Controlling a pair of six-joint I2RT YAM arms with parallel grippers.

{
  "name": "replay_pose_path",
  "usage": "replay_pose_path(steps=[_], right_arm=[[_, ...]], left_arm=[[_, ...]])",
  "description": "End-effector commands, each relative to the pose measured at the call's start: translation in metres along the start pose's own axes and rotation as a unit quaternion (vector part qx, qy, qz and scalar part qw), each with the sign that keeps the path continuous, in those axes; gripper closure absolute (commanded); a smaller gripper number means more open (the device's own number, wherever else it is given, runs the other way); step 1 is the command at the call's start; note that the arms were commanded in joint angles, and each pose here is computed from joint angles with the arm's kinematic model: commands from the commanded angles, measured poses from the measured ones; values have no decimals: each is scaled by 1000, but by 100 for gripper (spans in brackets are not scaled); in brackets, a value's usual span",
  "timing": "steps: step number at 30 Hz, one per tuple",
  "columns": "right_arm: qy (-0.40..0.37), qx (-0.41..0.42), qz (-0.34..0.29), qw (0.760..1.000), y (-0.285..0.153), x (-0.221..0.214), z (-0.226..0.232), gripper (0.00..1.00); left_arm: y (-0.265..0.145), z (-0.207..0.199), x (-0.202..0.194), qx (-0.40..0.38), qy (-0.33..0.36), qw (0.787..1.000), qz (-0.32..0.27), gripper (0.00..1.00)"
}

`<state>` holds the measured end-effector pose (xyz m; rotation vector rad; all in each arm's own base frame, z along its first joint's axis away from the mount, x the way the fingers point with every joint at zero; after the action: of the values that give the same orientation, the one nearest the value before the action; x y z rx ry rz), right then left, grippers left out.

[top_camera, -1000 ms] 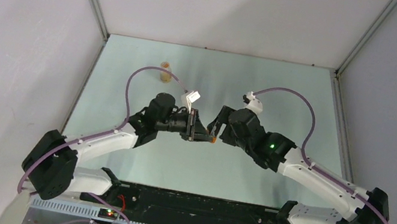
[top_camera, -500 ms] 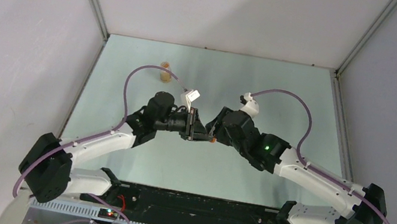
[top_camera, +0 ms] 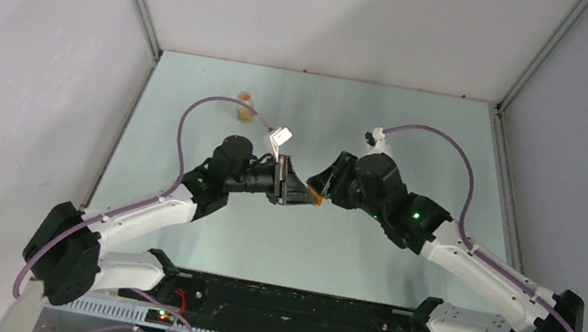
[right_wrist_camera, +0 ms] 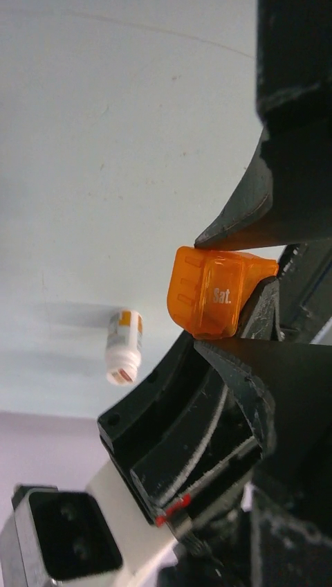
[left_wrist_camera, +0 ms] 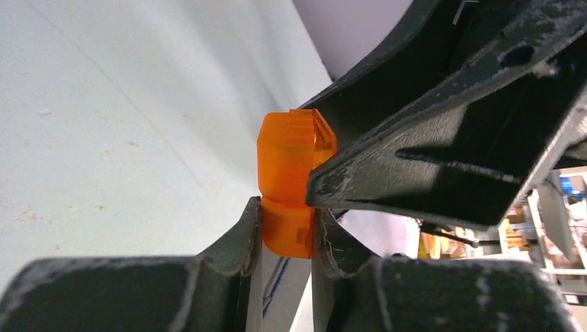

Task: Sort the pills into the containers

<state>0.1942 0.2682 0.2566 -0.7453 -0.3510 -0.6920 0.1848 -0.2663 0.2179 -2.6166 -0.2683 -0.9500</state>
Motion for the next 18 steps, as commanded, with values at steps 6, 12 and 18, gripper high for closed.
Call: replay_pose_path(steps=[6, 12, 18], right_arm=[[-1, 206, 80, 975, -43, 21, 30, 80], [23, 255, 78, 964, -48, 35, 21, 69], [31, 184, 51, 981, -44, 51, -17, 69]], left_arm=[[-7, -16, 28, -51, -23, 996, -65, 100], [-7, -21, 35, -78, -46, 993, -77, 100], [-12, -31, 47, -86, -43, 992, -88, 100]])
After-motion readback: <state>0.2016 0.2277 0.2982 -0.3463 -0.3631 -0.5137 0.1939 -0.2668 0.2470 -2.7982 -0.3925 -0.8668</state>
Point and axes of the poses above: each gripper's point midway between its finger pads, its own y axis out along the fingers, its own z axis along the line the jaws close on, x = y × z, the point moved 5 cm from there along -y, back along the fingers, and after that the axes turned 7 degrees about y, right-handed, at the moved point
